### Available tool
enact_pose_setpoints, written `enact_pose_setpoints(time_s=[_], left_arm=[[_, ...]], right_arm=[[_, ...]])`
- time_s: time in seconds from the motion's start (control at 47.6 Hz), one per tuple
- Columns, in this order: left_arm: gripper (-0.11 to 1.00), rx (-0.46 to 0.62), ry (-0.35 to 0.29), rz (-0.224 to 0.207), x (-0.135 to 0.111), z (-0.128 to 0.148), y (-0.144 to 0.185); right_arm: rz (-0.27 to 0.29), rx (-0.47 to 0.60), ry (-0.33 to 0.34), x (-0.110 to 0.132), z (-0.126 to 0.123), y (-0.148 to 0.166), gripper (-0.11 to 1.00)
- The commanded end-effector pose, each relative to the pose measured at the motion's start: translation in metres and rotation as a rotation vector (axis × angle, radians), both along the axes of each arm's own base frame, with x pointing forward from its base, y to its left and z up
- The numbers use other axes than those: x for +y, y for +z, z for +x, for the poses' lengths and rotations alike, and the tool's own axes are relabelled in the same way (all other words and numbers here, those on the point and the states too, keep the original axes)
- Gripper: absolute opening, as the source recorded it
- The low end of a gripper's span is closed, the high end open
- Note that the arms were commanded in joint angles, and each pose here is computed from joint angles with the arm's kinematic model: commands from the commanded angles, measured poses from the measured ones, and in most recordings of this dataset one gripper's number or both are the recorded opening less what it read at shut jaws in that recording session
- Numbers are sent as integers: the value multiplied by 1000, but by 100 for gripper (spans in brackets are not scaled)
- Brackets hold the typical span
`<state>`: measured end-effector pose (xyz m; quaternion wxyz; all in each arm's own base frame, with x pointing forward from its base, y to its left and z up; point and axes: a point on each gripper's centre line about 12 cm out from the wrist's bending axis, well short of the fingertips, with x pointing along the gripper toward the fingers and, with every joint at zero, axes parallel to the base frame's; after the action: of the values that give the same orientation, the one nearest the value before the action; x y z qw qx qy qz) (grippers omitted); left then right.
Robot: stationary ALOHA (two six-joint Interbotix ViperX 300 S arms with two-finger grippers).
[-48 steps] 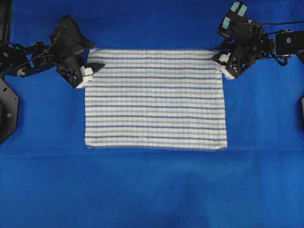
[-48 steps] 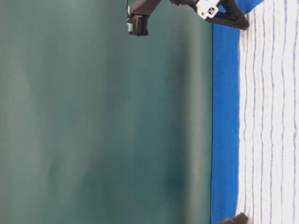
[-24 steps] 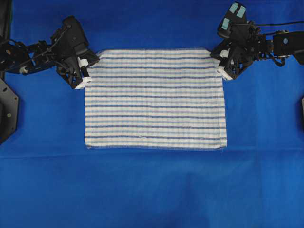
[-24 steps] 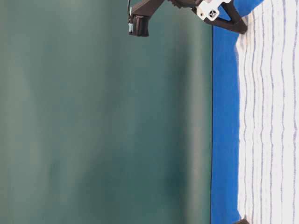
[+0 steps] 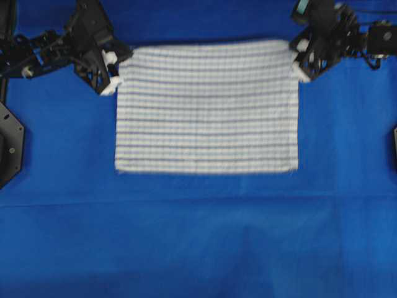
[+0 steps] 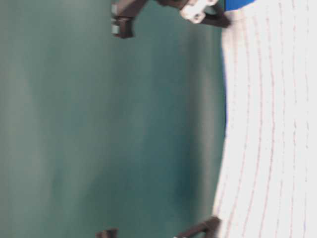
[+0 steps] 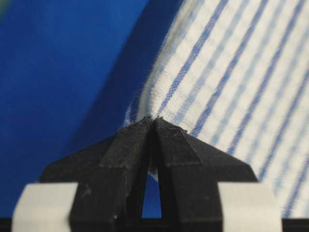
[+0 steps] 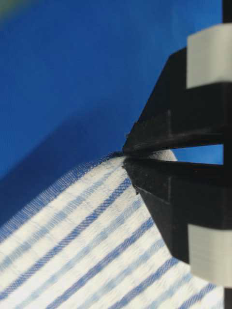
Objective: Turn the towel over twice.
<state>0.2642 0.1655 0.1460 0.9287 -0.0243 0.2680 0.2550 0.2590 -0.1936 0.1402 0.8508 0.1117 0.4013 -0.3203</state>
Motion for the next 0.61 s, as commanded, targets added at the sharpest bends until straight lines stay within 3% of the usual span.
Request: enact_pose_setpoints(time_s=[0.0, 0.252, 0.441, 0.588], left_arm=[[2, -60, 1, 55, 7, 6, 31], [2, -132, 6, 187, 20, 5, 88], [2, -202, 27, 248, 25, -1, 121], [2, -263, 30, 292, 22, -5, 147]], right_arm=[[-76, -56, -16, -12, 1, 33, 8], [-221, -114, -42, -26, -4, 92, 8], [-316, -155, -78, -27, -12, 137, 8], [-365, -212, -60, -15, -16, 163, 8]])
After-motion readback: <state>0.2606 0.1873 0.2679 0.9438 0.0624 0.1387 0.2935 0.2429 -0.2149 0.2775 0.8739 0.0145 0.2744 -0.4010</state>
